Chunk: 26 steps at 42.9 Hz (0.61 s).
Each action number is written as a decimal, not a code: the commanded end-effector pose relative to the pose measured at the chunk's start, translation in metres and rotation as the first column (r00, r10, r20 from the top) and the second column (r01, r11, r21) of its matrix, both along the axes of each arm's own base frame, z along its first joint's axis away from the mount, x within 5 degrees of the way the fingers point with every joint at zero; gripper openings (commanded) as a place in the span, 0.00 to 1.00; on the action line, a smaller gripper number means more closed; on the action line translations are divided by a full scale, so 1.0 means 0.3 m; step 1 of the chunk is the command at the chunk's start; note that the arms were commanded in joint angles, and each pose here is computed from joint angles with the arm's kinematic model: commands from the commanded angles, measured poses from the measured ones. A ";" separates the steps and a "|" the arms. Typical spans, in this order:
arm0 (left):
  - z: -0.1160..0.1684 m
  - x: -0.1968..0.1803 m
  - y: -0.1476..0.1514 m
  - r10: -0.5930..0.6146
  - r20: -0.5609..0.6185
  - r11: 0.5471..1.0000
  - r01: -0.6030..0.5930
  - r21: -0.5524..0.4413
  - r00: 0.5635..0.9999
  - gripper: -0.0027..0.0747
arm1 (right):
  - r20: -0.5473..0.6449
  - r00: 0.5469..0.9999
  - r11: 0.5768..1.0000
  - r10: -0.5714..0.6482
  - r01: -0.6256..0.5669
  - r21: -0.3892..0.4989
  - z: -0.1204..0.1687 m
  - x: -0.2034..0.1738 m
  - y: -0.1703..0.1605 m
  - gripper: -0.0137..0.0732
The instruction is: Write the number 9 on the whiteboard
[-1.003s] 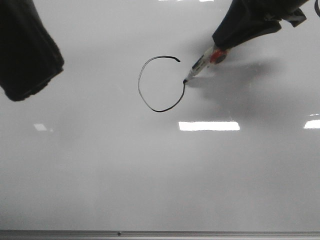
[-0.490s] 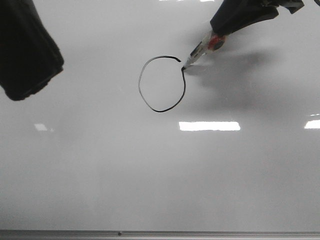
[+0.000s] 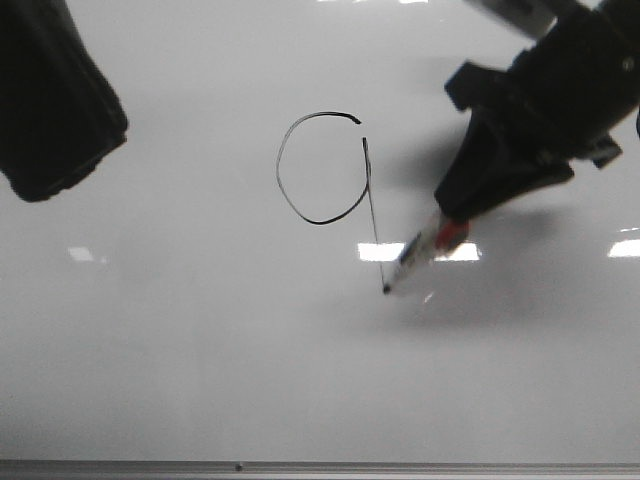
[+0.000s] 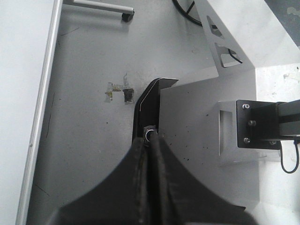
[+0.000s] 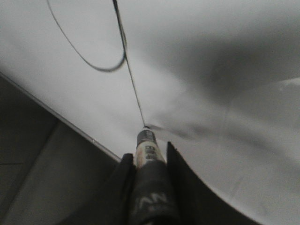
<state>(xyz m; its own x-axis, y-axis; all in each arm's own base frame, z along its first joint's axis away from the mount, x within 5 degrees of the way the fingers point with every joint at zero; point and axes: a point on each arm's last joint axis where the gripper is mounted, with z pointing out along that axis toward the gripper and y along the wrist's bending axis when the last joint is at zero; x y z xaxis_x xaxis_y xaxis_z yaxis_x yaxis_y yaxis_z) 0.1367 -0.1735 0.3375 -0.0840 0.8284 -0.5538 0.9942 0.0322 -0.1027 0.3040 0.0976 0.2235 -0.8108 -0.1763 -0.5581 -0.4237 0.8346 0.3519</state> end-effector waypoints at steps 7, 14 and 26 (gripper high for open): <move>0.056 -0.012 -0.004 0.014 0.021 0.996 -0.012 -0.086 1.000 0.01 | 0.089 0.994 0.997 0.063 -0.066 0.029 0.066 -0.040 0.061 0.09; 0.059 -0.005 -0.008 0.032 0.040 0.994 -0.027 -0.103 0.999 0.01 | 0.200 0.936 0.937 0.289 -0.319 0.140 0.258 -0.135 0.123 0.09; 0.081 0.009 -0.030 0.087 0.050 0.976 -0.075 -0.204 0.995 0.02 | 0.340 0.771 0.799 0.538 -0.595 0.084 0.407 -0.261 0.126 0.09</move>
